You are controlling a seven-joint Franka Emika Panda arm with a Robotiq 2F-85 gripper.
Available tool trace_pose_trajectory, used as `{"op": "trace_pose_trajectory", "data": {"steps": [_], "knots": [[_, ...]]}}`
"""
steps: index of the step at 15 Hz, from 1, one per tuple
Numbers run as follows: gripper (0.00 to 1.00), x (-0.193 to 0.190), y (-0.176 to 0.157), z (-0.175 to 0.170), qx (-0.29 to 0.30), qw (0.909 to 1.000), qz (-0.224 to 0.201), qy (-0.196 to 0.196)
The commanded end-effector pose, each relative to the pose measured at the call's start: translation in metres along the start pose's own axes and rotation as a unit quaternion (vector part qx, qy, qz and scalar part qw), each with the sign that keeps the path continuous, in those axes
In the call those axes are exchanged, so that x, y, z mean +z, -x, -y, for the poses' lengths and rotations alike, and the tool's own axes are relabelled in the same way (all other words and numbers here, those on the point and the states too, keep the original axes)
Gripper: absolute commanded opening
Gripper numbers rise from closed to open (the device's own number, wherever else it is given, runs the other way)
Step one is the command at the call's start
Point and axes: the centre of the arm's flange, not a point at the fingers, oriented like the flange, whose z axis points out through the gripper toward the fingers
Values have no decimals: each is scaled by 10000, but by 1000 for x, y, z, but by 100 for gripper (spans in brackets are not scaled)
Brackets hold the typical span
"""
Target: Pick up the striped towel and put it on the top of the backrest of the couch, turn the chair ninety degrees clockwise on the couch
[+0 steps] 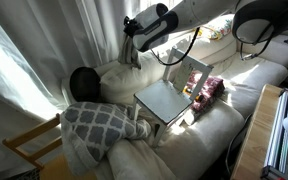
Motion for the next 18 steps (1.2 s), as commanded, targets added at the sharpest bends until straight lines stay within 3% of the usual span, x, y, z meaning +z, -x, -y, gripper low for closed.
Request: {"op": "trace_pose_trajectory", "data": {"steps": [1,5,8,12,15,18], "knots": [[71,11,-1,14,48,9968,-230,759],[99,7,-27,19,-61,9838,141,1788],[100,-1,-31,21,-258,9653,619,2524],[100,-13,-48,15,-753,9310,1075,3407],[100,-33,-76,15,-960,9154,1649,3544],[100,-58,-101,13,-951,9139,2330,3186]]}}
